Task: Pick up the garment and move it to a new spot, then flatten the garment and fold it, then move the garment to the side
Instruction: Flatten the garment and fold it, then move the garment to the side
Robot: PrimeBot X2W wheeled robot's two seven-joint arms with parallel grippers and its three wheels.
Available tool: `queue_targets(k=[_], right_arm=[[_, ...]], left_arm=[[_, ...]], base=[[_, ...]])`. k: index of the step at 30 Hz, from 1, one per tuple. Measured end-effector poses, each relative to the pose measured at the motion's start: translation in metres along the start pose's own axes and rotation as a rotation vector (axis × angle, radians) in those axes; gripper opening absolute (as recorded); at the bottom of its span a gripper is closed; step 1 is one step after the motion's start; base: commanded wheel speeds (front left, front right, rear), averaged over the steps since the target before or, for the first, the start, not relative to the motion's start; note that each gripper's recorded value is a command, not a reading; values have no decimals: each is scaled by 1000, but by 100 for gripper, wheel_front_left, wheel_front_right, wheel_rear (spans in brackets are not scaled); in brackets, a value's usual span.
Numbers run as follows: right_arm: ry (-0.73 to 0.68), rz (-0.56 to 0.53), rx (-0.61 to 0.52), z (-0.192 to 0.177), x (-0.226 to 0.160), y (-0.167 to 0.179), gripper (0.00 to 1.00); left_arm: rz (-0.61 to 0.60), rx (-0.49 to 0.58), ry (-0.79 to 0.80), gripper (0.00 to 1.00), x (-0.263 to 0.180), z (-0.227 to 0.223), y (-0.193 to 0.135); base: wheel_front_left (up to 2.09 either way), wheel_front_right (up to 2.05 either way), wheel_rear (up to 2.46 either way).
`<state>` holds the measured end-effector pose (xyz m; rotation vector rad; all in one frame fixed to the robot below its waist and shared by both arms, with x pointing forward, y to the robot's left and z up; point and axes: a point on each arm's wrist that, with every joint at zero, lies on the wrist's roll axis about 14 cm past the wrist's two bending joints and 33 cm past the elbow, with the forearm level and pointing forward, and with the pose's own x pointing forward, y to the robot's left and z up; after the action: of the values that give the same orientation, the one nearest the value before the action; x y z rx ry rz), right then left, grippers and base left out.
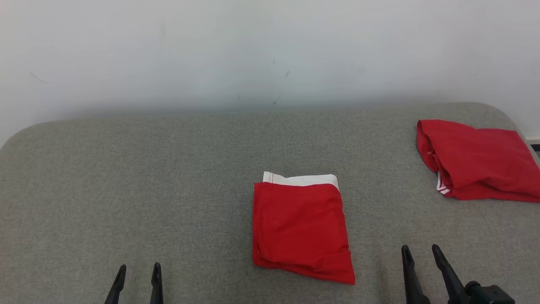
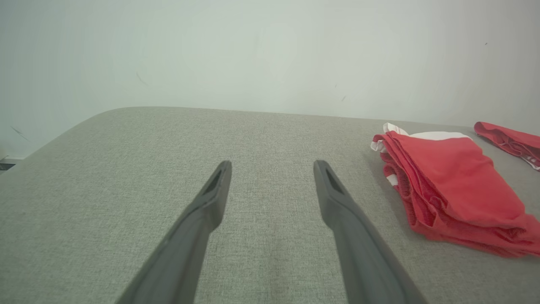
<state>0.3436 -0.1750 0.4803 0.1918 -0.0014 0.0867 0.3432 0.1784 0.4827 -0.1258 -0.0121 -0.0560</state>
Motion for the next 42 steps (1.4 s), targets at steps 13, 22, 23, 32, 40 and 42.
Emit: queue_targets(k=[13,22,23,32,40,42], right_arm=[[-2,6,-1,1,0,2,100],[4,11,-1,-1,0,3,100],[5,11,-2,-1,0,3,100],[31,48,7,-10,5,14,100],[110,142,-21,-30,30,39,100],[144,160,-37,-38,38,43,100]], left_arm=[[-1,0,-3,100,-1,1,-1],[-2,0,0,100,-1,0,-1],[-2,0,0,100,-1,0,-1],[-3,-3,6,100,-5,-2,-2],[-3,-2,3,100,-10,-2,-3],[-5,-1,5,100,-12,-2,-4]], base=[[0,0,0],[0,0,0],[0,0,0],[0,0,0],[0,0,0],[0,0,0]])
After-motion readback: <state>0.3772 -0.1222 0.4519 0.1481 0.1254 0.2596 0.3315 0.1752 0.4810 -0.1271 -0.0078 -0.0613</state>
